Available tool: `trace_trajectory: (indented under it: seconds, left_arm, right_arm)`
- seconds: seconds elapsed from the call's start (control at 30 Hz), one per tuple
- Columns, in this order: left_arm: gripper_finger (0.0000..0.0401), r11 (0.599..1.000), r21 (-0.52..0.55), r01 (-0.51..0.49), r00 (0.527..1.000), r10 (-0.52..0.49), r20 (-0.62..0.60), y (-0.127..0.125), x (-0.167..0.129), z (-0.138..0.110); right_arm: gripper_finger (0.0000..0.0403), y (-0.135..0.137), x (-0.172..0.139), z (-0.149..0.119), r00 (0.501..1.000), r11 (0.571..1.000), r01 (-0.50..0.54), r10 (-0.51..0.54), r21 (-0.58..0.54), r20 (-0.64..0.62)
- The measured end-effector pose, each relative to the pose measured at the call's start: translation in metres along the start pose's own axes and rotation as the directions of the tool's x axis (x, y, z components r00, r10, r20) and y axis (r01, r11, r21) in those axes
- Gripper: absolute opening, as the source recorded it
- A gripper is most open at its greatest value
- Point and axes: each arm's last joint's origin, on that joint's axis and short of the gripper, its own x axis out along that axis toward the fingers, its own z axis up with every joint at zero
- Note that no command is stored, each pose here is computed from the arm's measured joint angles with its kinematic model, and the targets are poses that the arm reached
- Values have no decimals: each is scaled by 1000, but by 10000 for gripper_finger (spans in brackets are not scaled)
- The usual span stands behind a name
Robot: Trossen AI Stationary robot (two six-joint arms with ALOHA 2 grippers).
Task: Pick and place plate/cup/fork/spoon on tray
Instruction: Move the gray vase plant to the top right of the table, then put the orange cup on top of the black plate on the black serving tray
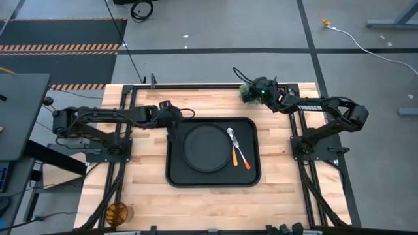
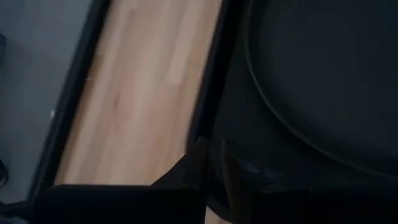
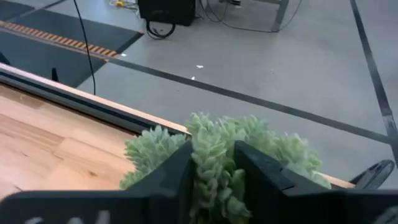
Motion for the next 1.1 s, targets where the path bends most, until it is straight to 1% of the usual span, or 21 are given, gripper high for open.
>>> trace_trajectory:
  seconds: [0.2,0.3,0.43,0.5,0.57,0.7,0.8,0.9,0.93,1.0,1.1]
  left_arm:
    - [48,999,-35,-33,995,36,89,16,-24,0]
    - [48,997,-58,-41,990,48,133,21,-34,0]
    - [48,995,-88,-55,976,72,206,25,-43,4]
    - [48,993,-91,-70,967,90,238,28,-44,7]
    - [48,992,-86,-89,950,111,291,29,-46,13]
    - [48,991,-47,-126,902,134,409,32,-51,24]
    - [48,995,-26,-101,861,101,498,31,-56,32]
    - [48,999,-18,-41,824,44,565,30,-62,36]
    - [48,1000,-17,-17,817,24,576,29,-63,37]
    - [48,1000,-31,4,820,15,573,29,-63,36]
    - [51,997,-76,-15,822,56,566,31,-64,36]
  right_arm:
    - [203,1,-4,1,999,996,-35,34,-88,-12]
    - [238,-1,-10,7,999,992,-44,46,-115,19]
    - [265,-1,-23,19,993,991,-65,75,-118,90]
    - [271,-2,-30,25,987,990,-86,100,-113,124]
    - [271,-2,-39,30,977,986,-130,145,-102,155]
    - [268,1,-53,37,942,959,-268,281,-88,185]
    - [266,7,-62,39,902,923,-373,385,-96,195]
    - [266,15,-67,40,862,887,-448,463,-114,209]
    - [266,17,-69,40,850,877,-465,480,-121,217]
    - [266,21,-72,41,832,864,-485,504,-136,232]
    - [266,23,-74,42,823,858,-493,513,-144,243]
